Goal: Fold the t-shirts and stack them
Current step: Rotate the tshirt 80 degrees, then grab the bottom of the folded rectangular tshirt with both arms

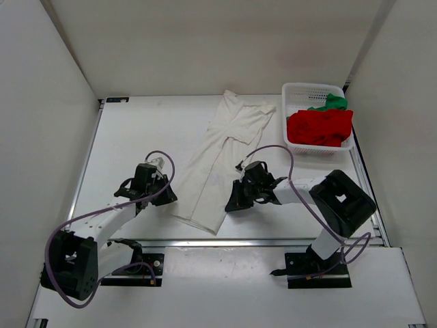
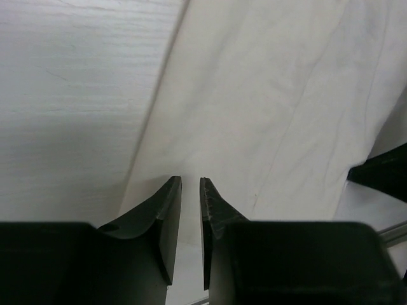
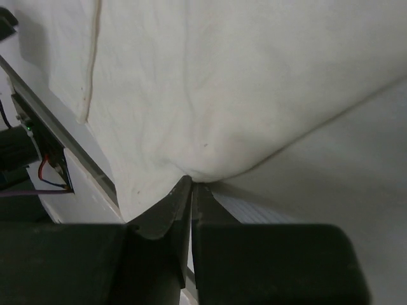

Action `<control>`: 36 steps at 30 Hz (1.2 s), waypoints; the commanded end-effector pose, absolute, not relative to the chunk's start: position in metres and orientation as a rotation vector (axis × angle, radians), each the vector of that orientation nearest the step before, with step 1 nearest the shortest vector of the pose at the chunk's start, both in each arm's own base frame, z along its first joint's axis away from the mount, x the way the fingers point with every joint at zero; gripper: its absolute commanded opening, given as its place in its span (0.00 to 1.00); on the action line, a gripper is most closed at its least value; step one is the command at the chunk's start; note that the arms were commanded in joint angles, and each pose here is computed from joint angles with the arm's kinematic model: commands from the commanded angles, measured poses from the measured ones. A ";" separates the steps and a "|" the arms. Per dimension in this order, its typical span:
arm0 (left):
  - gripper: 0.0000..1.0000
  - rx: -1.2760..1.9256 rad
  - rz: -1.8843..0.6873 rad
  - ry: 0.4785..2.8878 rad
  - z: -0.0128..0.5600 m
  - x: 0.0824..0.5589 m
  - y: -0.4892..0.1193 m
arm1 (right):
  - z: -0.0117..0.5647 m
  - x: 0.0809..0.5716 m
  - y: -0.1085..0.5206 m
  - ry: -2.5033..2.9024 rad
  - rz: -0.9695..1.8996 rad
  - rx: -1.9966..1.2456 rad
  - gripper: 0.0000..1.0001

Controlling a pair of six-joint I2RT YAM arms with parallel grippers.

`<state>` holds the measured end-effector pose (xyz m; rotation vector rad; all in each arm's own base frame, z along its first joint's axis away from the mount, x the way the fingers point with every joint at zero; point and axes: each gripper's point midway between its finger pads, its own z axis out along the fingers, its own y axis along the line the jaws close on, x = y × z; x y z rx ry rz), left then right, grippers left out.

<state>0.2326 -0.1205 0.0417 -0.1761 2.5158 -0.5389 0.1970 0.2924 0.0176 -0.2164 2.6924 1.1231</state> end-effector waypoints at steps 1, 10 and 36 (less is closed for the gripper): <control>0.30 -0.146 -0.556 2.513 0.047 0.235 -0.127 | 0.019 0.221 0.286 2.634 1.095 -0.134 0.00; 0.44 0.014 -0.584 2.597 0.037 0.217 -0.147 | 0.028 0.206 0.193 2.642 0.940 -0.015 0.28; 0.34 0.198 -0.742 2.734 0.020 0.160 -0.177 | 0.030 0.144 0.263 2.664 1.187 -0.017 0.28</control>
